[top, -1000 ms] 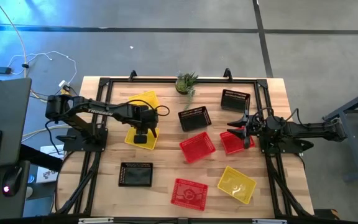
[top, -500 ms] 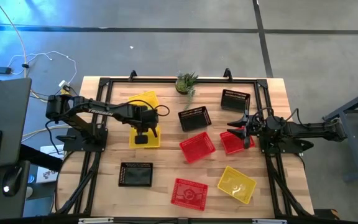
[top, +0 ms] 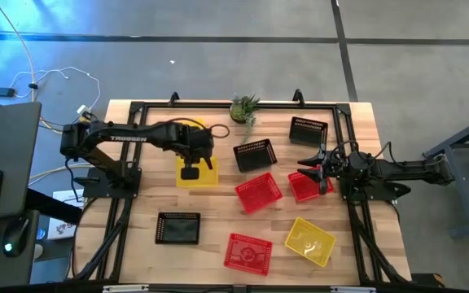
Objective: Stack baskets by color
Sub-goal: Stack the middle yellow bin on top of the top yellow bin on the table
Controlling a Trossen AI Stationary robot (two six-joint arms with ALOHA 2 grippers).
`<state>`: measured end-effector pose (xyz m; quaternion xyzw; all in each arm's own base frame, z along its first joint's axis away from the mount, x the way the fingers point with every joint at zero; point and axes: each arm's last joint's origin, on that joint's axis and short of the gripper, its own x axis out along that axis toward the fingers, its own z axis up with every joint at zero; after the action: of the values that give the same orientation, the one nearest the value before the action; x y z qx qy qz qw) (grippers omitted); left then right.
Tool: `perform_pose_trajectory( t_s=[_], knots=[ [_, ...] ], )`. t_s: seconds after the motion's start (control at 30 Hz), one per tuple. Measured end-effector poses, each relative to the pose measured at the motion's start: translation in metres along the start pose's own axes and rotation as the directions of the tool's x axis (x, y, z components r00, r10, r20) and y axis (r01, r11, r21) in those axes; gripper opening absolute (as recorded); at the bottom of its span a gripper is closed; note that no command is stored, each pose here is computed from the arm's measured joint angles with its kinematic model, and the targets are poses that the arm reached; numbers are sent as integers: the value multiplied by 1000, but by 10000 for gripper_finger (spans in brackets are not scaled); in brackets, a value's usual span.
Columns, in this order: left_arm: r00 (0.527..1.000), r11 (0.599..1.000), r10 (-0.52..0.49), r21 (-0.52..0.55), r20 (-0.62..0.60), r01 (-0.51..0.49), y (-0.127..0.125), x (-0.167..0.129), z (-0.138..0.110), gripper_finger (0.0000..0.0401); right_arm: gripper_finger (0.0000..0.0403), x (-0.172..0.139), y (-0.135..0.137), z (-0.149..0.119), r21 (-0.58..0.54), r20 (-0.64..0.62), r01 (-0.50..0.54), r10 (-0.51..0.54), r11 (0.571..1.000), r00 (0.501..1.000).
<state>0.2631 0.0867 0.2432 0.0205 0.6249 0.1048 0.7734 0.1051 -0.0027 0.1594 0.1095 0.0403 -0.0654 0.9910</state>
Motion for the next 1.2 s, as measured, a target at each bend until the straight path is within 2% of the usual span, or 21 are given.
perform_pose_trajectory(
  t_s=[0.23, 0.47, 0.77, 1.0, 1.2],
  knots=[
    [993, 993, 117, 5, -4, -117, 35, -30, 5, 0, 138, 0, 0, 0, 0, 0, 0, 0, 1000, 1000],
    [987, 983, 155, -94, -43, -159, 86, -43, -11, 0, 138, 0, 0, 0, 0, 0, 0, 0, 1000, 1000],
    [996, 957, 89, -275, -30, -94, 141, -42, -48, 0, 138, 0, 0, 0, 0, 0, 0, 0, 1000, 1000],
    [997, 954, 63, -291, -41, -72, 156, -35, -58, 0, 138, 0, 0, 0, 0, 0, 0, 0, 1000, 1000],
    [998, 951, -20, -308, -67, -2, 164, -10, -55, 0, 138, 0, 0, 0, 0, 0, 0, 0, 1000, 1000]
  ],
)
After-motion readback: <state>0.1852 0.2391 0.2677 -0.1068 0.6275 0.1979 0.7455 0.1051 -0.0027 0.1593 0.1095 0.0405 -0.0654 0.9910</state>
